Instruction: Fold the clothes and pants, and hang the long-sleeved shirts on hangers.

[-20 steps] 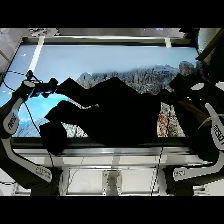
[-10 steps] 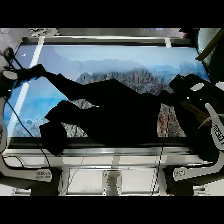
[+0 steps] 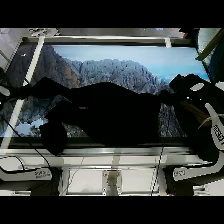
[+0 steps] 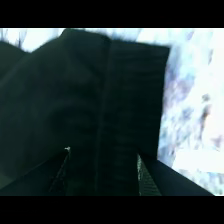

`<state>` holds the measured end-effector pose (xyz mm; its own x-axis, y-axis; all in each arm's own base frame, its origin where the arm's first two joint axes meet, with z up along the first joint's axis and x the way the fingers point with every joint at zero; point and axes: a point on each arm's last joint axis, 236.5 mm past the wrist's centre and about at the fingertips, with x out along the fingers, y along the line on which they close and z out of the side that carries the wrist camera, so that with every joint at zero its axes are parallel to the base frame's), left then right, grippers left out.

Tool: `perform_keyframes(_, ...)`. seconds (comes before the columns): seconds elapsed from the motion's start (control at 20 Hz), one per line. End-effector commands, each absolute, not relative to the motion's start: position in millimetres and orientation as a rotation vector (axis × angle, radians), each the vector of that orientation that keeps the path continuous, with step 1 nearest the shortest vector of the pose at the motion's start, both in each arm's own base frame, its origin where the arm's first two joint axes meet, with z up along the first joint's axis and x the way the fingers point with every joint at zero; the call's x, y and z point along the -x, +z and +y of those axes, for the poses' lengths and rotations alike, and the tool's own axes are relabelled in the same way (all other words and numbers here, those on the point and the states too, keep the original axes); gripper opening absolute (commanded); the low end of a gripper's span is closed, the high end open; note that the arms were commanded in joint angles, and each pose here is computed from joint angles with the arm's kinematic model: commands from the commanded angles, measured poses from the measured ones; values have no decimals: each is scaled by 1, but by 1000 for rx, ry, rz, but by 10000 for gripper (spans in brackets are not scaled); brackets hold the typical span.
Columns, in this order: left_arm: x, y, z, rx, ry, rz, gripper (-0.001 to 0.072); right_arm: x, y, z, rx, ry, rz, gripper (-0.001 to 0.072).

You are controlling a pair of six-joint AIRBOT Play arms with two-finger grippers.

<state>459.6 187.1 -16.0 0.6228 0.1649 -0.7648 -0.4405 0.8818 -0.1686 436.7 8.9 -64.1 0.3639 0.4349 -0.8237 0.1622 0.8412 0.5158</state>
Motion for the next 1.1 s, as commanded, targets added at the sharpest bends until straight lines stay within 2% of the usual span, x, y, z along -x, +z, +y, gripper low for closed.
perform_keyframes(0.0, -452, -30, 199, 395, 404, 837, 5, -459, -62, -8, -587, 103, 1109, 465)
perform_keyframes(0.2, -456, -27, 201, 392, 406, 814, 6, -461, -72, -16, -598, 68, 1122, 444)
perform_keyframes(0.4, -456, -27, 199, 392, 404, 818, 6, -446, -102, -1, -626, 104, 1230, 446)
perform_keyframes(0.65, -458, -27, 196, 429, 400, 808, 6, -457, -104, 20, -616, 182, 1193, 429)
perform_keyframes(0.7, -458, -27, 195, 429, 400, 808, 6, -457, -103, 23, -608, 197, 1191, 299)
perform_keyframes(0.75, -458, -27, 196, 429, 400, 808, 6, -458, -102, 23, -611, 198, 1186, 129)
perform_keyframes(0.8, -458, -26, 196, 429, 400, 808, 6, -461, -99, 22, -606, 199, 1178, 19)
perform_keyframes(1.05, -458, -23, 197, 427, 402, 800, 6, -501, -49, -10, -552, 167, 1058, 17)
